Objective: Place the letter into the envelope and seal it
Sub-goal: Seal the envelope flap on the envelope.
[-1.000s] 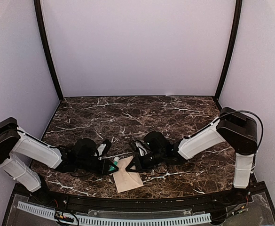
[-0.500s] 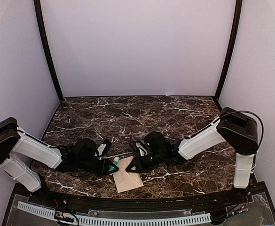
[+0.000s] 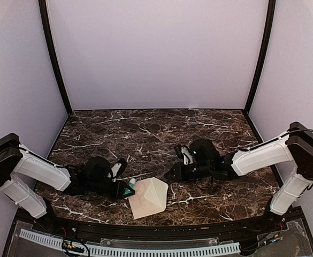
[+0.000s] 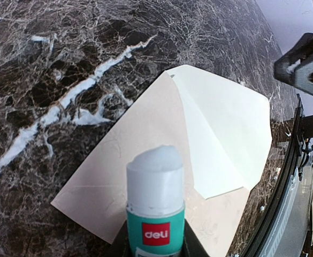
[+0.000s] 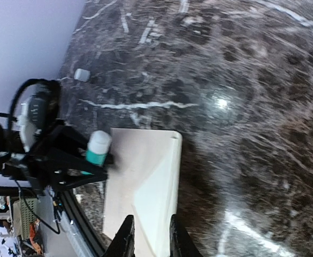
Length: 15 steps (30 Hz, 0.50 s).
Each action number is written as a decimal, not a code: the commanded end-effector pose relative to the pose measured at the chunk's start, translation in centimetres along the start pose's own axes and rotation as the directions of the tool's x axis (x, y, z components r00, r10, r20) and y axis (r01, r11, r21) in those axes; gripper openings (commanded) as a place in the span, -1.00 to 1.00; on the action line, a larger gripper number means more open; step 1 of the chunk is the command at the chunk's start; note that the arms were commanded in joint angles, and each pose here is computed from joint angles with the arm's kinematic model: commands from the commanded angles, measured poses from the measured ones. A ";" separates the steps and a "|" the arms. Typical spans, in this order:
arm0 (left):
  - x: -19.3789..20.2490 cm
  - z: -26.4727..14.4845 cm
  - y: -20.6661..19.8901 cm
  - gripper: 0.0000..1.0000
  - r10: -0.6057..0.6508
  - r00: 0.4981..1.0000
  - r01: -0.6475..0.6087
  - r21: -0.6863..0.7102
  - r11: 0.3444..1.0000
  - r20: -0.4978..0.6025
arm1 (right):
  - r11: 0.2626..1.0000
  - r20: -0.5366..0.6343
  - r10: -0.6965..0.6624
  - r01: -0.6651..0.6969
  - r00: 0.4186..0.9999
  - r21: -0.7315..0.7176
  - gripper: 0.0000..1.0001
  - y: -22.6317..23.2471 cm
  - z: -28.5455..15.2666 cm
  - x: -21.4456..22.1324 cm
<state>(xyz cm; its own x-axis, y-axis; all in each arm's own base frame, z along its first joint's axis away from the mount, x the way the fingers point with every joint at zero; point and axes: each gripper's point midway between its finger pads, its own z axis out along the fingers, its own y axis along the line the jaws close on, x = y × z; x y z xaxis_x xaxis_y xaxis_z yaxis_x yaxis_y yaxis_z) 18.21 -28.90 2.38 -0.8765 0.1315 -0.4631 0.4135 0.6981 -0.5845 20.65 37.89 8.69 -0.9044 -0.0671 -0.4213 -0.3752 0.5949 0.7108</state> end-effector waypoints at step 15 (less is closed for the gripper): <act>1.3 0.0 1.5 -1.00 -0.003 0.999 0.000 -0.061 0.998 -0.052 | 1.000 -0.144 0.019 -0.015 0.989 0.026 -0.81 -2.4 5.1 2.6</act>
<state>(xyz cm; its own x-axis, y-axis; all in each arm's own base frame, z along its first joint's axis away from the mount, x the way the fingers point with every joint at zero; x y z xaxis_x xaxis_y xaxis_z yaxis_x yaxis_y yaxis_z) 18.23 -28.90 2.38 -0.8742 0.1368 -0.4660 0.4188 0.6982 -0.5806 20.87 37.83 2.21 -0.9465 -0.1083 -0.3040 -0.2931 0.6826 0.6695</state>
